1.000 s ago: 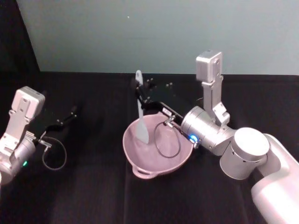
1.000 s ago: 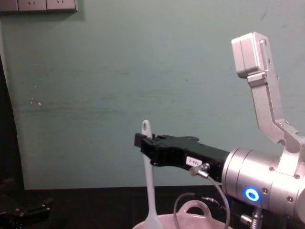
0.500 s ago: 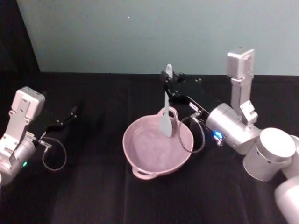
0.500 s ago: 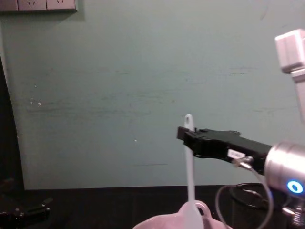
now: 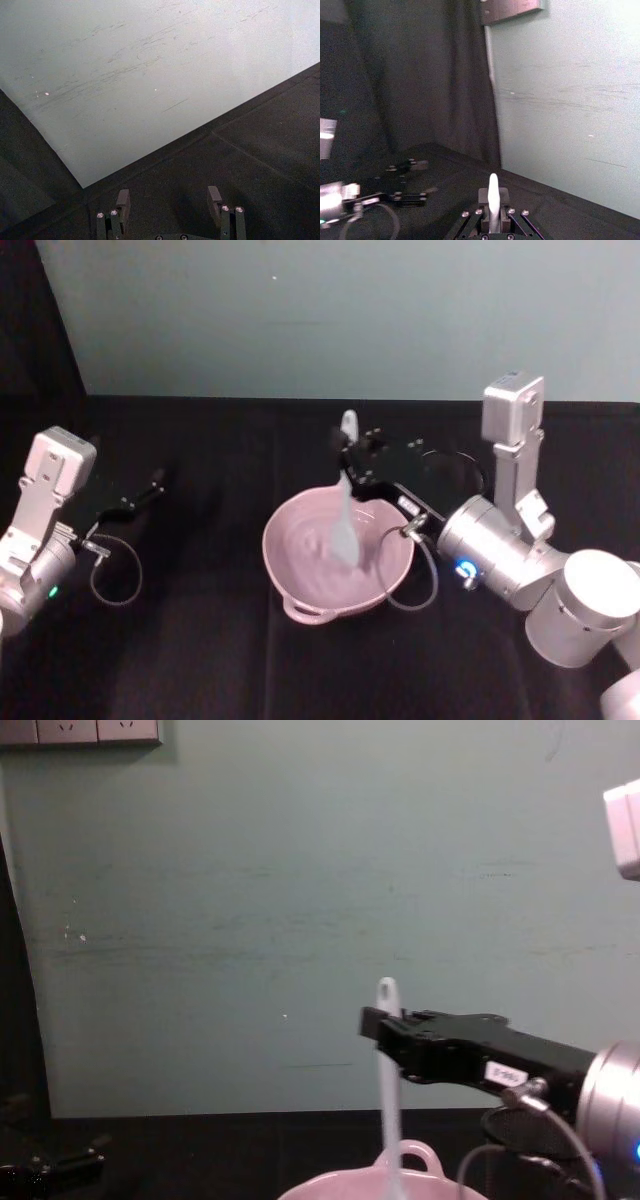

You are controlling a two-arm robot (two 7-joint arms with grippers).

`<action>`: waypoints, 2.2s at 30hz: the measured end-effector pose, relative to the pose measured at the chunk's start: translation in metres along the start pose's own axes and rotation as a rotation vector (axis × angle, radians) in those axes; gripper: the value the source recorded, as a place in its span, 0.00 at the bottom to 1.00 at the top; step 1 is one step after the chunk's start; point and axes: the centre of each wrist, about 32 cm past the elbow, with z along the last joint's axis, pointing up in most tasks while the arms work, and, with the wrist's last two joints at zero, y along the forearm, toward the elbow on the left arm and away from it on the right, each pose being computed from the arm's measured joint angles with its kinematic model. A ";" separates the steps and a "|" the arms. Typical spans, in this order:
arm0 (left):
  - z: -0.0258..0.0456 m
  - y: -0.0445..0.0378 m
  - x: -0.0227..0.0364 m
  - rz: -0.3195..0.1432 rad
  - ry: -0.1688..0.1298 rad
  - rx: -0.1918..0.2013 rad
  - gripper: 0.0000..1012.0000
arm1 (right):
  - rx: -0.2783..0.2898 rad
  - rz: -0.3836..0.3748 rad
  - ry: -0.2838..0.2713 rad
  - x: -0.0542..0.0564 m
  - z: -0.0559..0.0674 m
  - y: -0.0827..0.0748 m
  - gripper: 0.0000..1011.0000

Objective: Use the one hand to pick up the spoon and stir the clear water in the bowl.

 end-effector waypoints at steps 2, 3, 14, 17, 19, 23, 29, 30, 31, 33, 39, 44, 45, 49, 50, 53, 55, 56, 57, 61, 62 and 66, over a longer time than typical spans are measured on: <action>0.0000 0.0000 0.0000 0.000 0.000 0.000 1.00 | 0.004 0.018 0.004 -0.005 0.000 0.001 0.12; 0.0000 0.0000 0.0000 0.000 0.000 0.000 1.00 | 0.007 0.038 0.009 -0.011 0.000 0.004 0.12; 0.0000 0.0000 0.0000 0.000 0.000 0.000 1.00 | 0.014 0.103 0.028 -0.022 -0.006 0.034 0.12; 0.0000 0.0000 0.0000 0.000 0.000 0.000 1.00 | 0.013 0.099 0.034 -0.018 -0.009 0.040 0.12; 0.0000 0.0000 0.0000 0.000 0.000 0.000 1.00 | 0.011 0.091 0.034 -0.013 -0.011 0.046 0.12; 0.0000 0.0000 0.0000 0.000 0.000 0.000 1.00 | 0.000 0.073 0.017 -0.003 -0.012 0.050 0.12; 0.0000 0.0000 0.0000 0.000 0.000 0.000 1.00 | -0.006 -0.002 -0.009 0.017 -0.009 0.041 0.12; 0.0000 0.0000 0.0000 0.000 0.000 0.000 1.00 | -0.005 -0.011 -0.012 0.019 -0.009 0.039 0.12; 0.0000 0.0000 0.0000 0.000 0.000 0.000 1.00 | -0.002 -0.029 -0.017 0.023 -0.007 0.033 0.12; 0.0000 0.0000 0.0000 0.000 0.000 0.000 1.00 | 0.003 -0.051 -0.025 0.027 -0.004 0.024 0.12; 0.0000 0.0000 0.0000 0.000 0.000 0.000 1.00 | -0.002 -0.079 -0.036 0.029 0.000 0.004 0.12; 0.0000 0.0000 0.0000 0.000 0.000 0.000 1.00 | -0.011 -0.072 -0.041 0.024 0.002 -0.006 0.12; 0.0000 0.0000 0.0000 0.000 0.000 0.000 1.00 | -0.014 -0.065 -0.039 0.021 0.002 -0.008 0.12; 0.0000 0.0000 0.0000 0.000 0.000 0.000 1.00 | -0.019 -0.022 -0.033 0.009 0.001 -0.007 0.12; 0.0000 0.0000 0.0000 0.000 0.000 0.000 1.00 | -0.021 -0.004 -0.030 0.004 0.000 -0.006 0.12; 0.0000 0.0000 0.0000 0.000 0.000 0.000 1.00 | -0.021 0.036 -0.019 -0.007 -0.002 0.000 0.12; 0.0000 0.0000 0.0000 0.000 0.000 0.000 1.00 | -0.018 0.053 -0.014 -0.011 -0.003 0.003 0.12; 0.0000 0.0000 0.0000 0.000 0.000 0.000 1.00 | -0.016 0.062 -0.011 -0.013 -0.003 0.006 0.12; 0.0000 0.0000 0.0000 0.000 0.000 0.000 1.00 | -0.015 0.070 -0.009 -0.015 -0.004 0.008 0.12; 0.0000 0.0000 0.0000 0.000 0.000 0.000 1.00 | -0.009 0.099 0.002 -0.021 -0.007 0.020 0.12; 0.0000 0.0000 0.0000 0.000 0.000 0.000 1.00 | -0.007 0.102 0.004 -0.021 -0.007 0.022 0.12; 0.0000 0.0000 0.0000 0.000 0.000 0.000 1.00 | -0.003 0.106 0.008 -0.020 -0.008 0.030 0.12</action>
